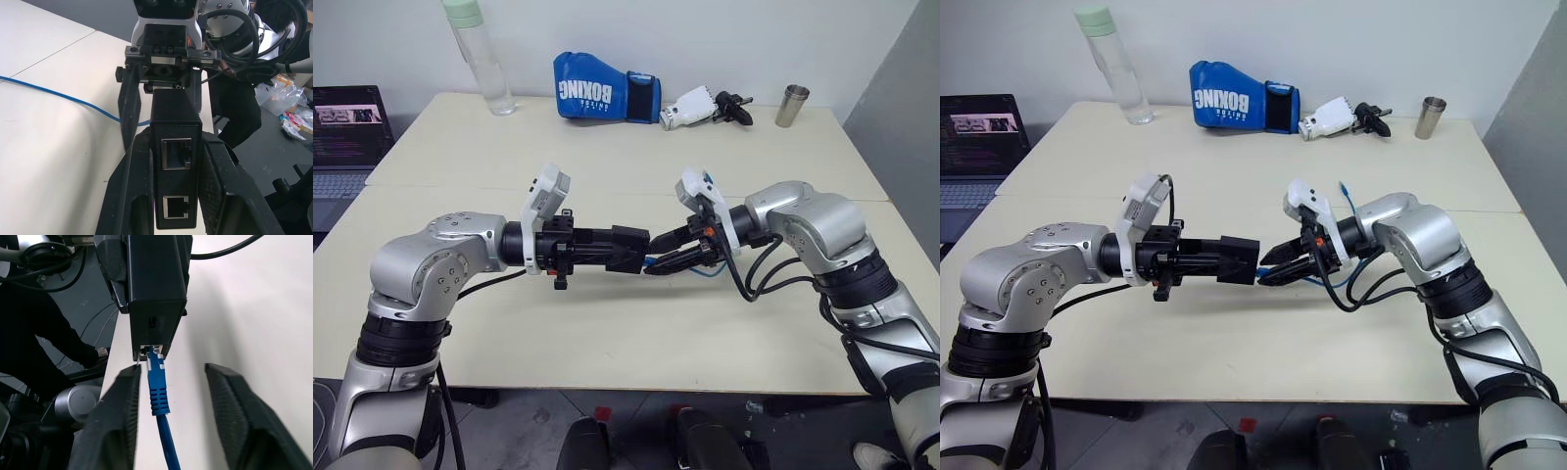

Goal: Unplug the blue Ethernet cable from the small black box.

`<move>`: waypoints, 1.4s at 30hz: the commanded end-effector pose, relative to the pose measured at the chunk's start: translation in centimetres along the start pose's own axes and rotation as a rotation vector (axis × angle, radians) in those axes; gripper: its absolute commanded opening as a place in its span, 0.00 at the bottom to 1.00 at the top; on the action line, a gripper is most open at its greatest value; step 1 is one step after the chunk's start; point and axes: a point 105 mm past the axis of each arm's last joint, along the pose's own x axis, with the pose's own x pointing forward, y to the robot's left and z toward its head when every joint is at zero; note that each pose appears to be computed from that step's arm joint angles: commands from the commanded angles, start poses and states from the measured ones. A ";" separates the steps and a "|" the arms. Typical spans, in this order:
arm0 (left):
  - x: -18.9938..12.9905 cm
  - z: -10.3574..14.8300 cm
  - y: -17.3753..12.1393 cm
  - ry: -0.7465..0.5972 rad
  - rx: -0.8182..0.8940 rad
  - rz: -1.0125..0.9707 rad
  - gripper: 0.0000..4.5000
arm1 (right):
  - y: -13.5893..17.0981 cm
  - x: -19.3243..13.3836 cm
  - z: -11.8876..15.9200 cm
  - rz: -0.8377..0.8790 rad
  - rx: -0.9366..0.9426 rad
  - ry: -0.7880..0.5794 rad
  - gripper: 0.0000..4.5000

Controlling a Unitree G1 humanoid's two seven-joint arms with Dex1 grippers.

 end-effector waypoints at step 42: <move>-0.2 0.4 -0.6 0.028 0.072 -0.009 0.17 | 0.3 -0.4 2.4 0.046 0.015 0.014 0.41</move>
